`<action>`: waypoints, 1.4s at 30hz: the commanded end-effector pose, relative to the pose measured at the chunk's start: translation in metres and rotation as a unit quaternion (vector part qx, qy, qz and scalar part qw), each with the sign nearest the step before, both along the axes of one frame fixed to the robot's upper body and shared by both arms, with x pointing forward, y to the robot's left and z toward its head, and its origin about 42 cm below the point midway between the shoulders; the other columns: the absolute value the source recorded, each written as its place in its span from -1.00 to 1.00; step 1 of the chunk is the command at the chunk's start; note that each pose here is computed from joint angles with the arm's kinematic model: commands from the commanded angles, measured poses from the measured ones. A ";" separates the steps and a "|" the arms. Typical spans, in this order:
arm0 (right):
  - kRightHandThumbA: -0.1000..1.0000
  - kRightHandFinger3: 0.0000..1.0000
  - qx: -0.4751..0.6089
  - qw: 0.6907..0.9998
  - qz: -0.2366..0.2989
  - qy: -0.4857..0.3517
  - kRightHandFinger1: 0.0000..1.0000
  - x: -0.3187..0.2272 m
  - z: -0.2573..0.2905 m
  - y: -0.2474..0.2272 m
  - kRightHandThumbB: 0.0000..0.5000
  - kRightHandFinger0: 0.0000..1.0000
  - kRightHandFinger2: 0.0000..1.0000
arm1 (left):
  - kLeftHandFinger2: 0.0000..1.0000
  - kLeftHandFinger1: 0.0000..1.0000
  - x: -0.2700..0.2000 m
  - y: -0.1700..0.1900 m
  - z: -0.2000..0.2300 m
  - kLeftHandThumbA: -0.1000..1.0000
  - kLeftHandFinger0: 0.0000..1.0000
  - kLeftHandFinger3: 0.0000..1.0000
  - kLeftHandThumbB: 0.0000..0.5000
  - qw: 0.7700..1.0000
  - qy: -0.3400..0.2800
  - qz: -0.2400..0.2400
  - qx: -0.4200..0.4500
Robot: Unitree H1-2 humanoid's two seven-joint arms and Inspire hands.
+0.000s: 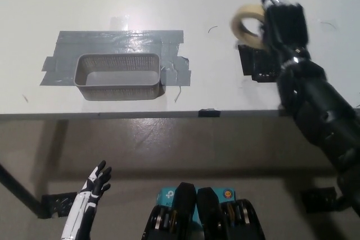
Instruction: The robot picks the tape placed on the black area with right hand and places it in the small grey container.
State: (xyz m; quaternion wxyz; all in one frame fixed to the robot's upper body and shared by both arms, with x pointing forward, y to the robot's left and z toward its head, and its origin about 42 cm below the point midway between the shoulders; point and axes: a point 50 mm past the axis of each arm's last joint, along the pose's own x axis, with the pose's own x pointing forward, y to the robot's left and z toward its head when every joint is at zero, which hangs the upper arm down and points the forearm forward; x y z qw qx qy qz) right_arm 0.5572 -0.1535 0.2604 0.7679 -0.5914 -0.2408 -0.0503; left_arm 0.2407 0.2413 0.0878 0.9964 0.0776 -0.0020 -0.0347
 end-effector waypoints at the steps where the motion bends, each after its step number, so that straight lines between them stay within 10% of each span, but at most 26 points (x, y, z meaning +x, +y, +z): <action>1: -1.00 0.73 0.028 0.993 0.056 -0.096 -0.25 0.004 0.070 0.048 -0.27 -1.00 0.51 | 1.00 1.00 -0.001 0.002 0.008 0.95 1.00 1.00 -0.79 1.000 -0.020 -0.007 0.007; 4: -1.00 0.49 0.023 0.994 0.061 -0.085 -0.37 0.003 0.082 0.070 -0.25 -1.00 0.42 | 1.00 1.00 0.001 -0.001 0.009 0.98 1.00 1.00 -0.79 1.000 -0.024 -0.011 0.010; 13: -1.00 0.72 0.011 0.994 0.090 -0.056 -0.21 -0.008 0.090 0.134 -0.29 -1.00 0.71 | 1.00 1.00 0.005 -0.009 0.009 1.00 1.00 1.00 -0.75 0.999 -0.025 -0.028 0.019; 16: -1.00 0.21 0.004 0.992 0.115 -0.042 -0.26 -0.012 0.091 0.154 -0.18 -1.00 0.55 | 1.00 1.00 0.008 -0.013 0.012 1.00 1.00 1.00 -0.77 0.999 -0.030 -0.029 0.023; 26: -1.00 -0.62 -0.022 0.990 0.133 0.029 -0.63 -0.028 0.057 0.200 0.06 -1.00 0.23 | 1.00 1.00 -0.007 -0.024 0.005 1.00 1.00 1.00 -0.81 0.998 -0.035 -0.043 0.037; 31: -1.00 -0.61 -0.017 0.989 0.131 0.071 -0.54 -0.033 0.042 0.208 -0.22 -1.00 0.45 | 1.00 1.00 -0.001 -0.027 0.007 1.00 1.00 1.00 -0.74 0.997 -0.045 -0.051 0.043; 42: -1.00 -0.24 -0.021 0.984 0.131 0.116 -0.55 -0.047 0.011 0.220 -0.15 -1.00 0.35 | 1.00 1.00 0.001 -0.032 0.010 1.00 1.00 1.00 -0.56 0.996 -0.043 -0.059 0.059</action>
